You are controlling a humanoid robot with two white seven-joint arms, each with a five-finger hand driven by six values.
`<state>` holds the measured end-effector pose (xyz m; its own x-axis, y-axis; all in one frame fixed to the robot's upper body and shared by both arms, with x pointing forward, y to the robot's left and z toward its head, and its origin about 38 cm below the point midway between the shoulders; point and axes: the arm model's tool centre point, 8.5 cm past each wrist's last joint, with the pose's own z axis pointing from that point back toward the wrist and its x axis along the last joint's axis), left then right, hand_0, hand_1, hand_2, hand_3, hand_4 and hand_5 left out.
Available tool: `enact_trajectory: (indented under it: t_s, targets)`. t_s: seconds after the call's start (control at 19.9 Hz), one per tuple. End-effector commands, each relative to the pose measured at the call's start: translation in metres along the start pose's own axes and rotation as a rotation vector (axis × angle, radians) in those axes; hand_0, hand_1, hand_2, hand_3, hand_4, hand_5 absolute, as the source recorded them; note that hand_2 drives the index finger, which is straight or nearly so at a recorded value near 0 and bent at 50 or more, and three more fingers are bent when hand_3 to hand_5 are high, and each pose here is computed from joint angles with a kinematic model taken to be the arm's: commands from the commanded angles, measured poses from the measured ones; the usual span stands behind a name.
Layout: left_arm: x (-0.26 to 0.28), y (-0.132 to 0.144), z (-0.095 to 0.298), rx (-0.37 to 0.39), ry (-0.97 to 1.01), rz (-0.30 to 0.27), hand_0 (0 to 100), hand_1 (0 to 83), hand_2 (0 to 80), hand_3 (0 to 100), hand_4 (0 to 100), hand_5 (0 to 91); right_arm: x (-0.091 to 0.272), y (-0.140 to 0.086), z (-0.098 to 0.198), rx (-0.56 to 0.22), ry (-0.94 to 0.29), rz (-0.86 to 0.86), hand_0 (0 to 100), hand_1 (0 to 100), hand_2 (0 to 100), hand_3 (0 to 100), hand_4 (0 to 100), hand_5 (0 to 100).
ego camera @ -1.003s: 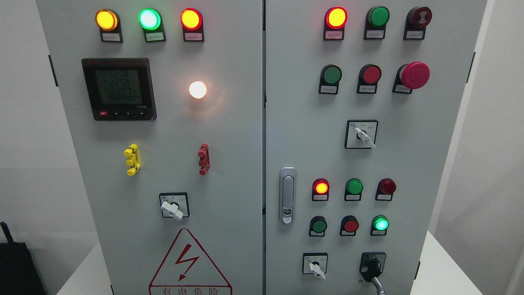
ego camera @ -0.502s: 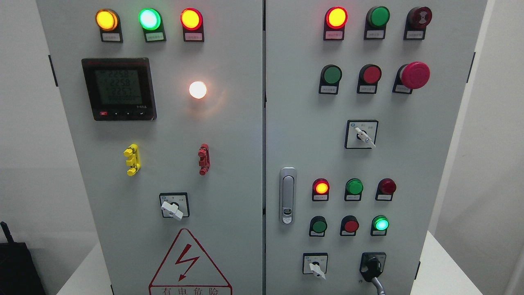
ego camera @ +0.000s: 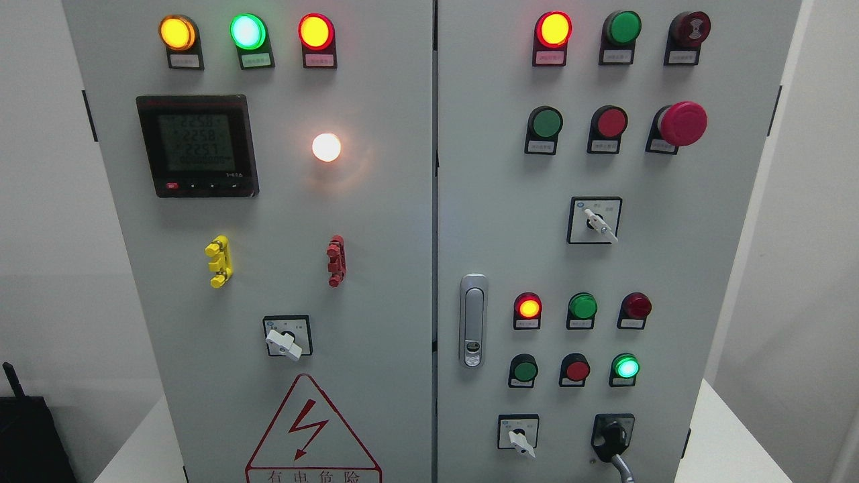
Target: Trip black knob to open circuit
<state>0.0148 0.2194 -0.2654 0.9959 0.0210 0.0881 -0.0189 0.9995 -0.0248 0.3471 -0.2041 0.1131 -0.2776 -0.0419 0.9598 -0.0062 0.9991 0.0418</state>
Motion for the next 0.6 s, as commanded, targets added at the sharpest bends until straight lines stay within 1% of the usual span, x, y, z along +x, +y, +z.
enact_trajectory:
  t_s: [0.0, 0.55]
  targets:
    - [0.000, -0.001, 0.000, 0.000, 0.002, 0.003, 12, 38.9, 0.0, 0, 0, 0.0, 0.015, 0.004, -0.004, 0.033, -0.066, -0.003, 100, 100, 0, 100, 100, 89]
    - [0.000, -0.001, 0.000, 0.000, 0.000, 0.003, 12, 38.9, 0.0, 0, 0, 0.0, 0.005, -0.005, -0.001, 0.014, -0.038, 0.006, 100, 100, 0, 100, 100, 89]
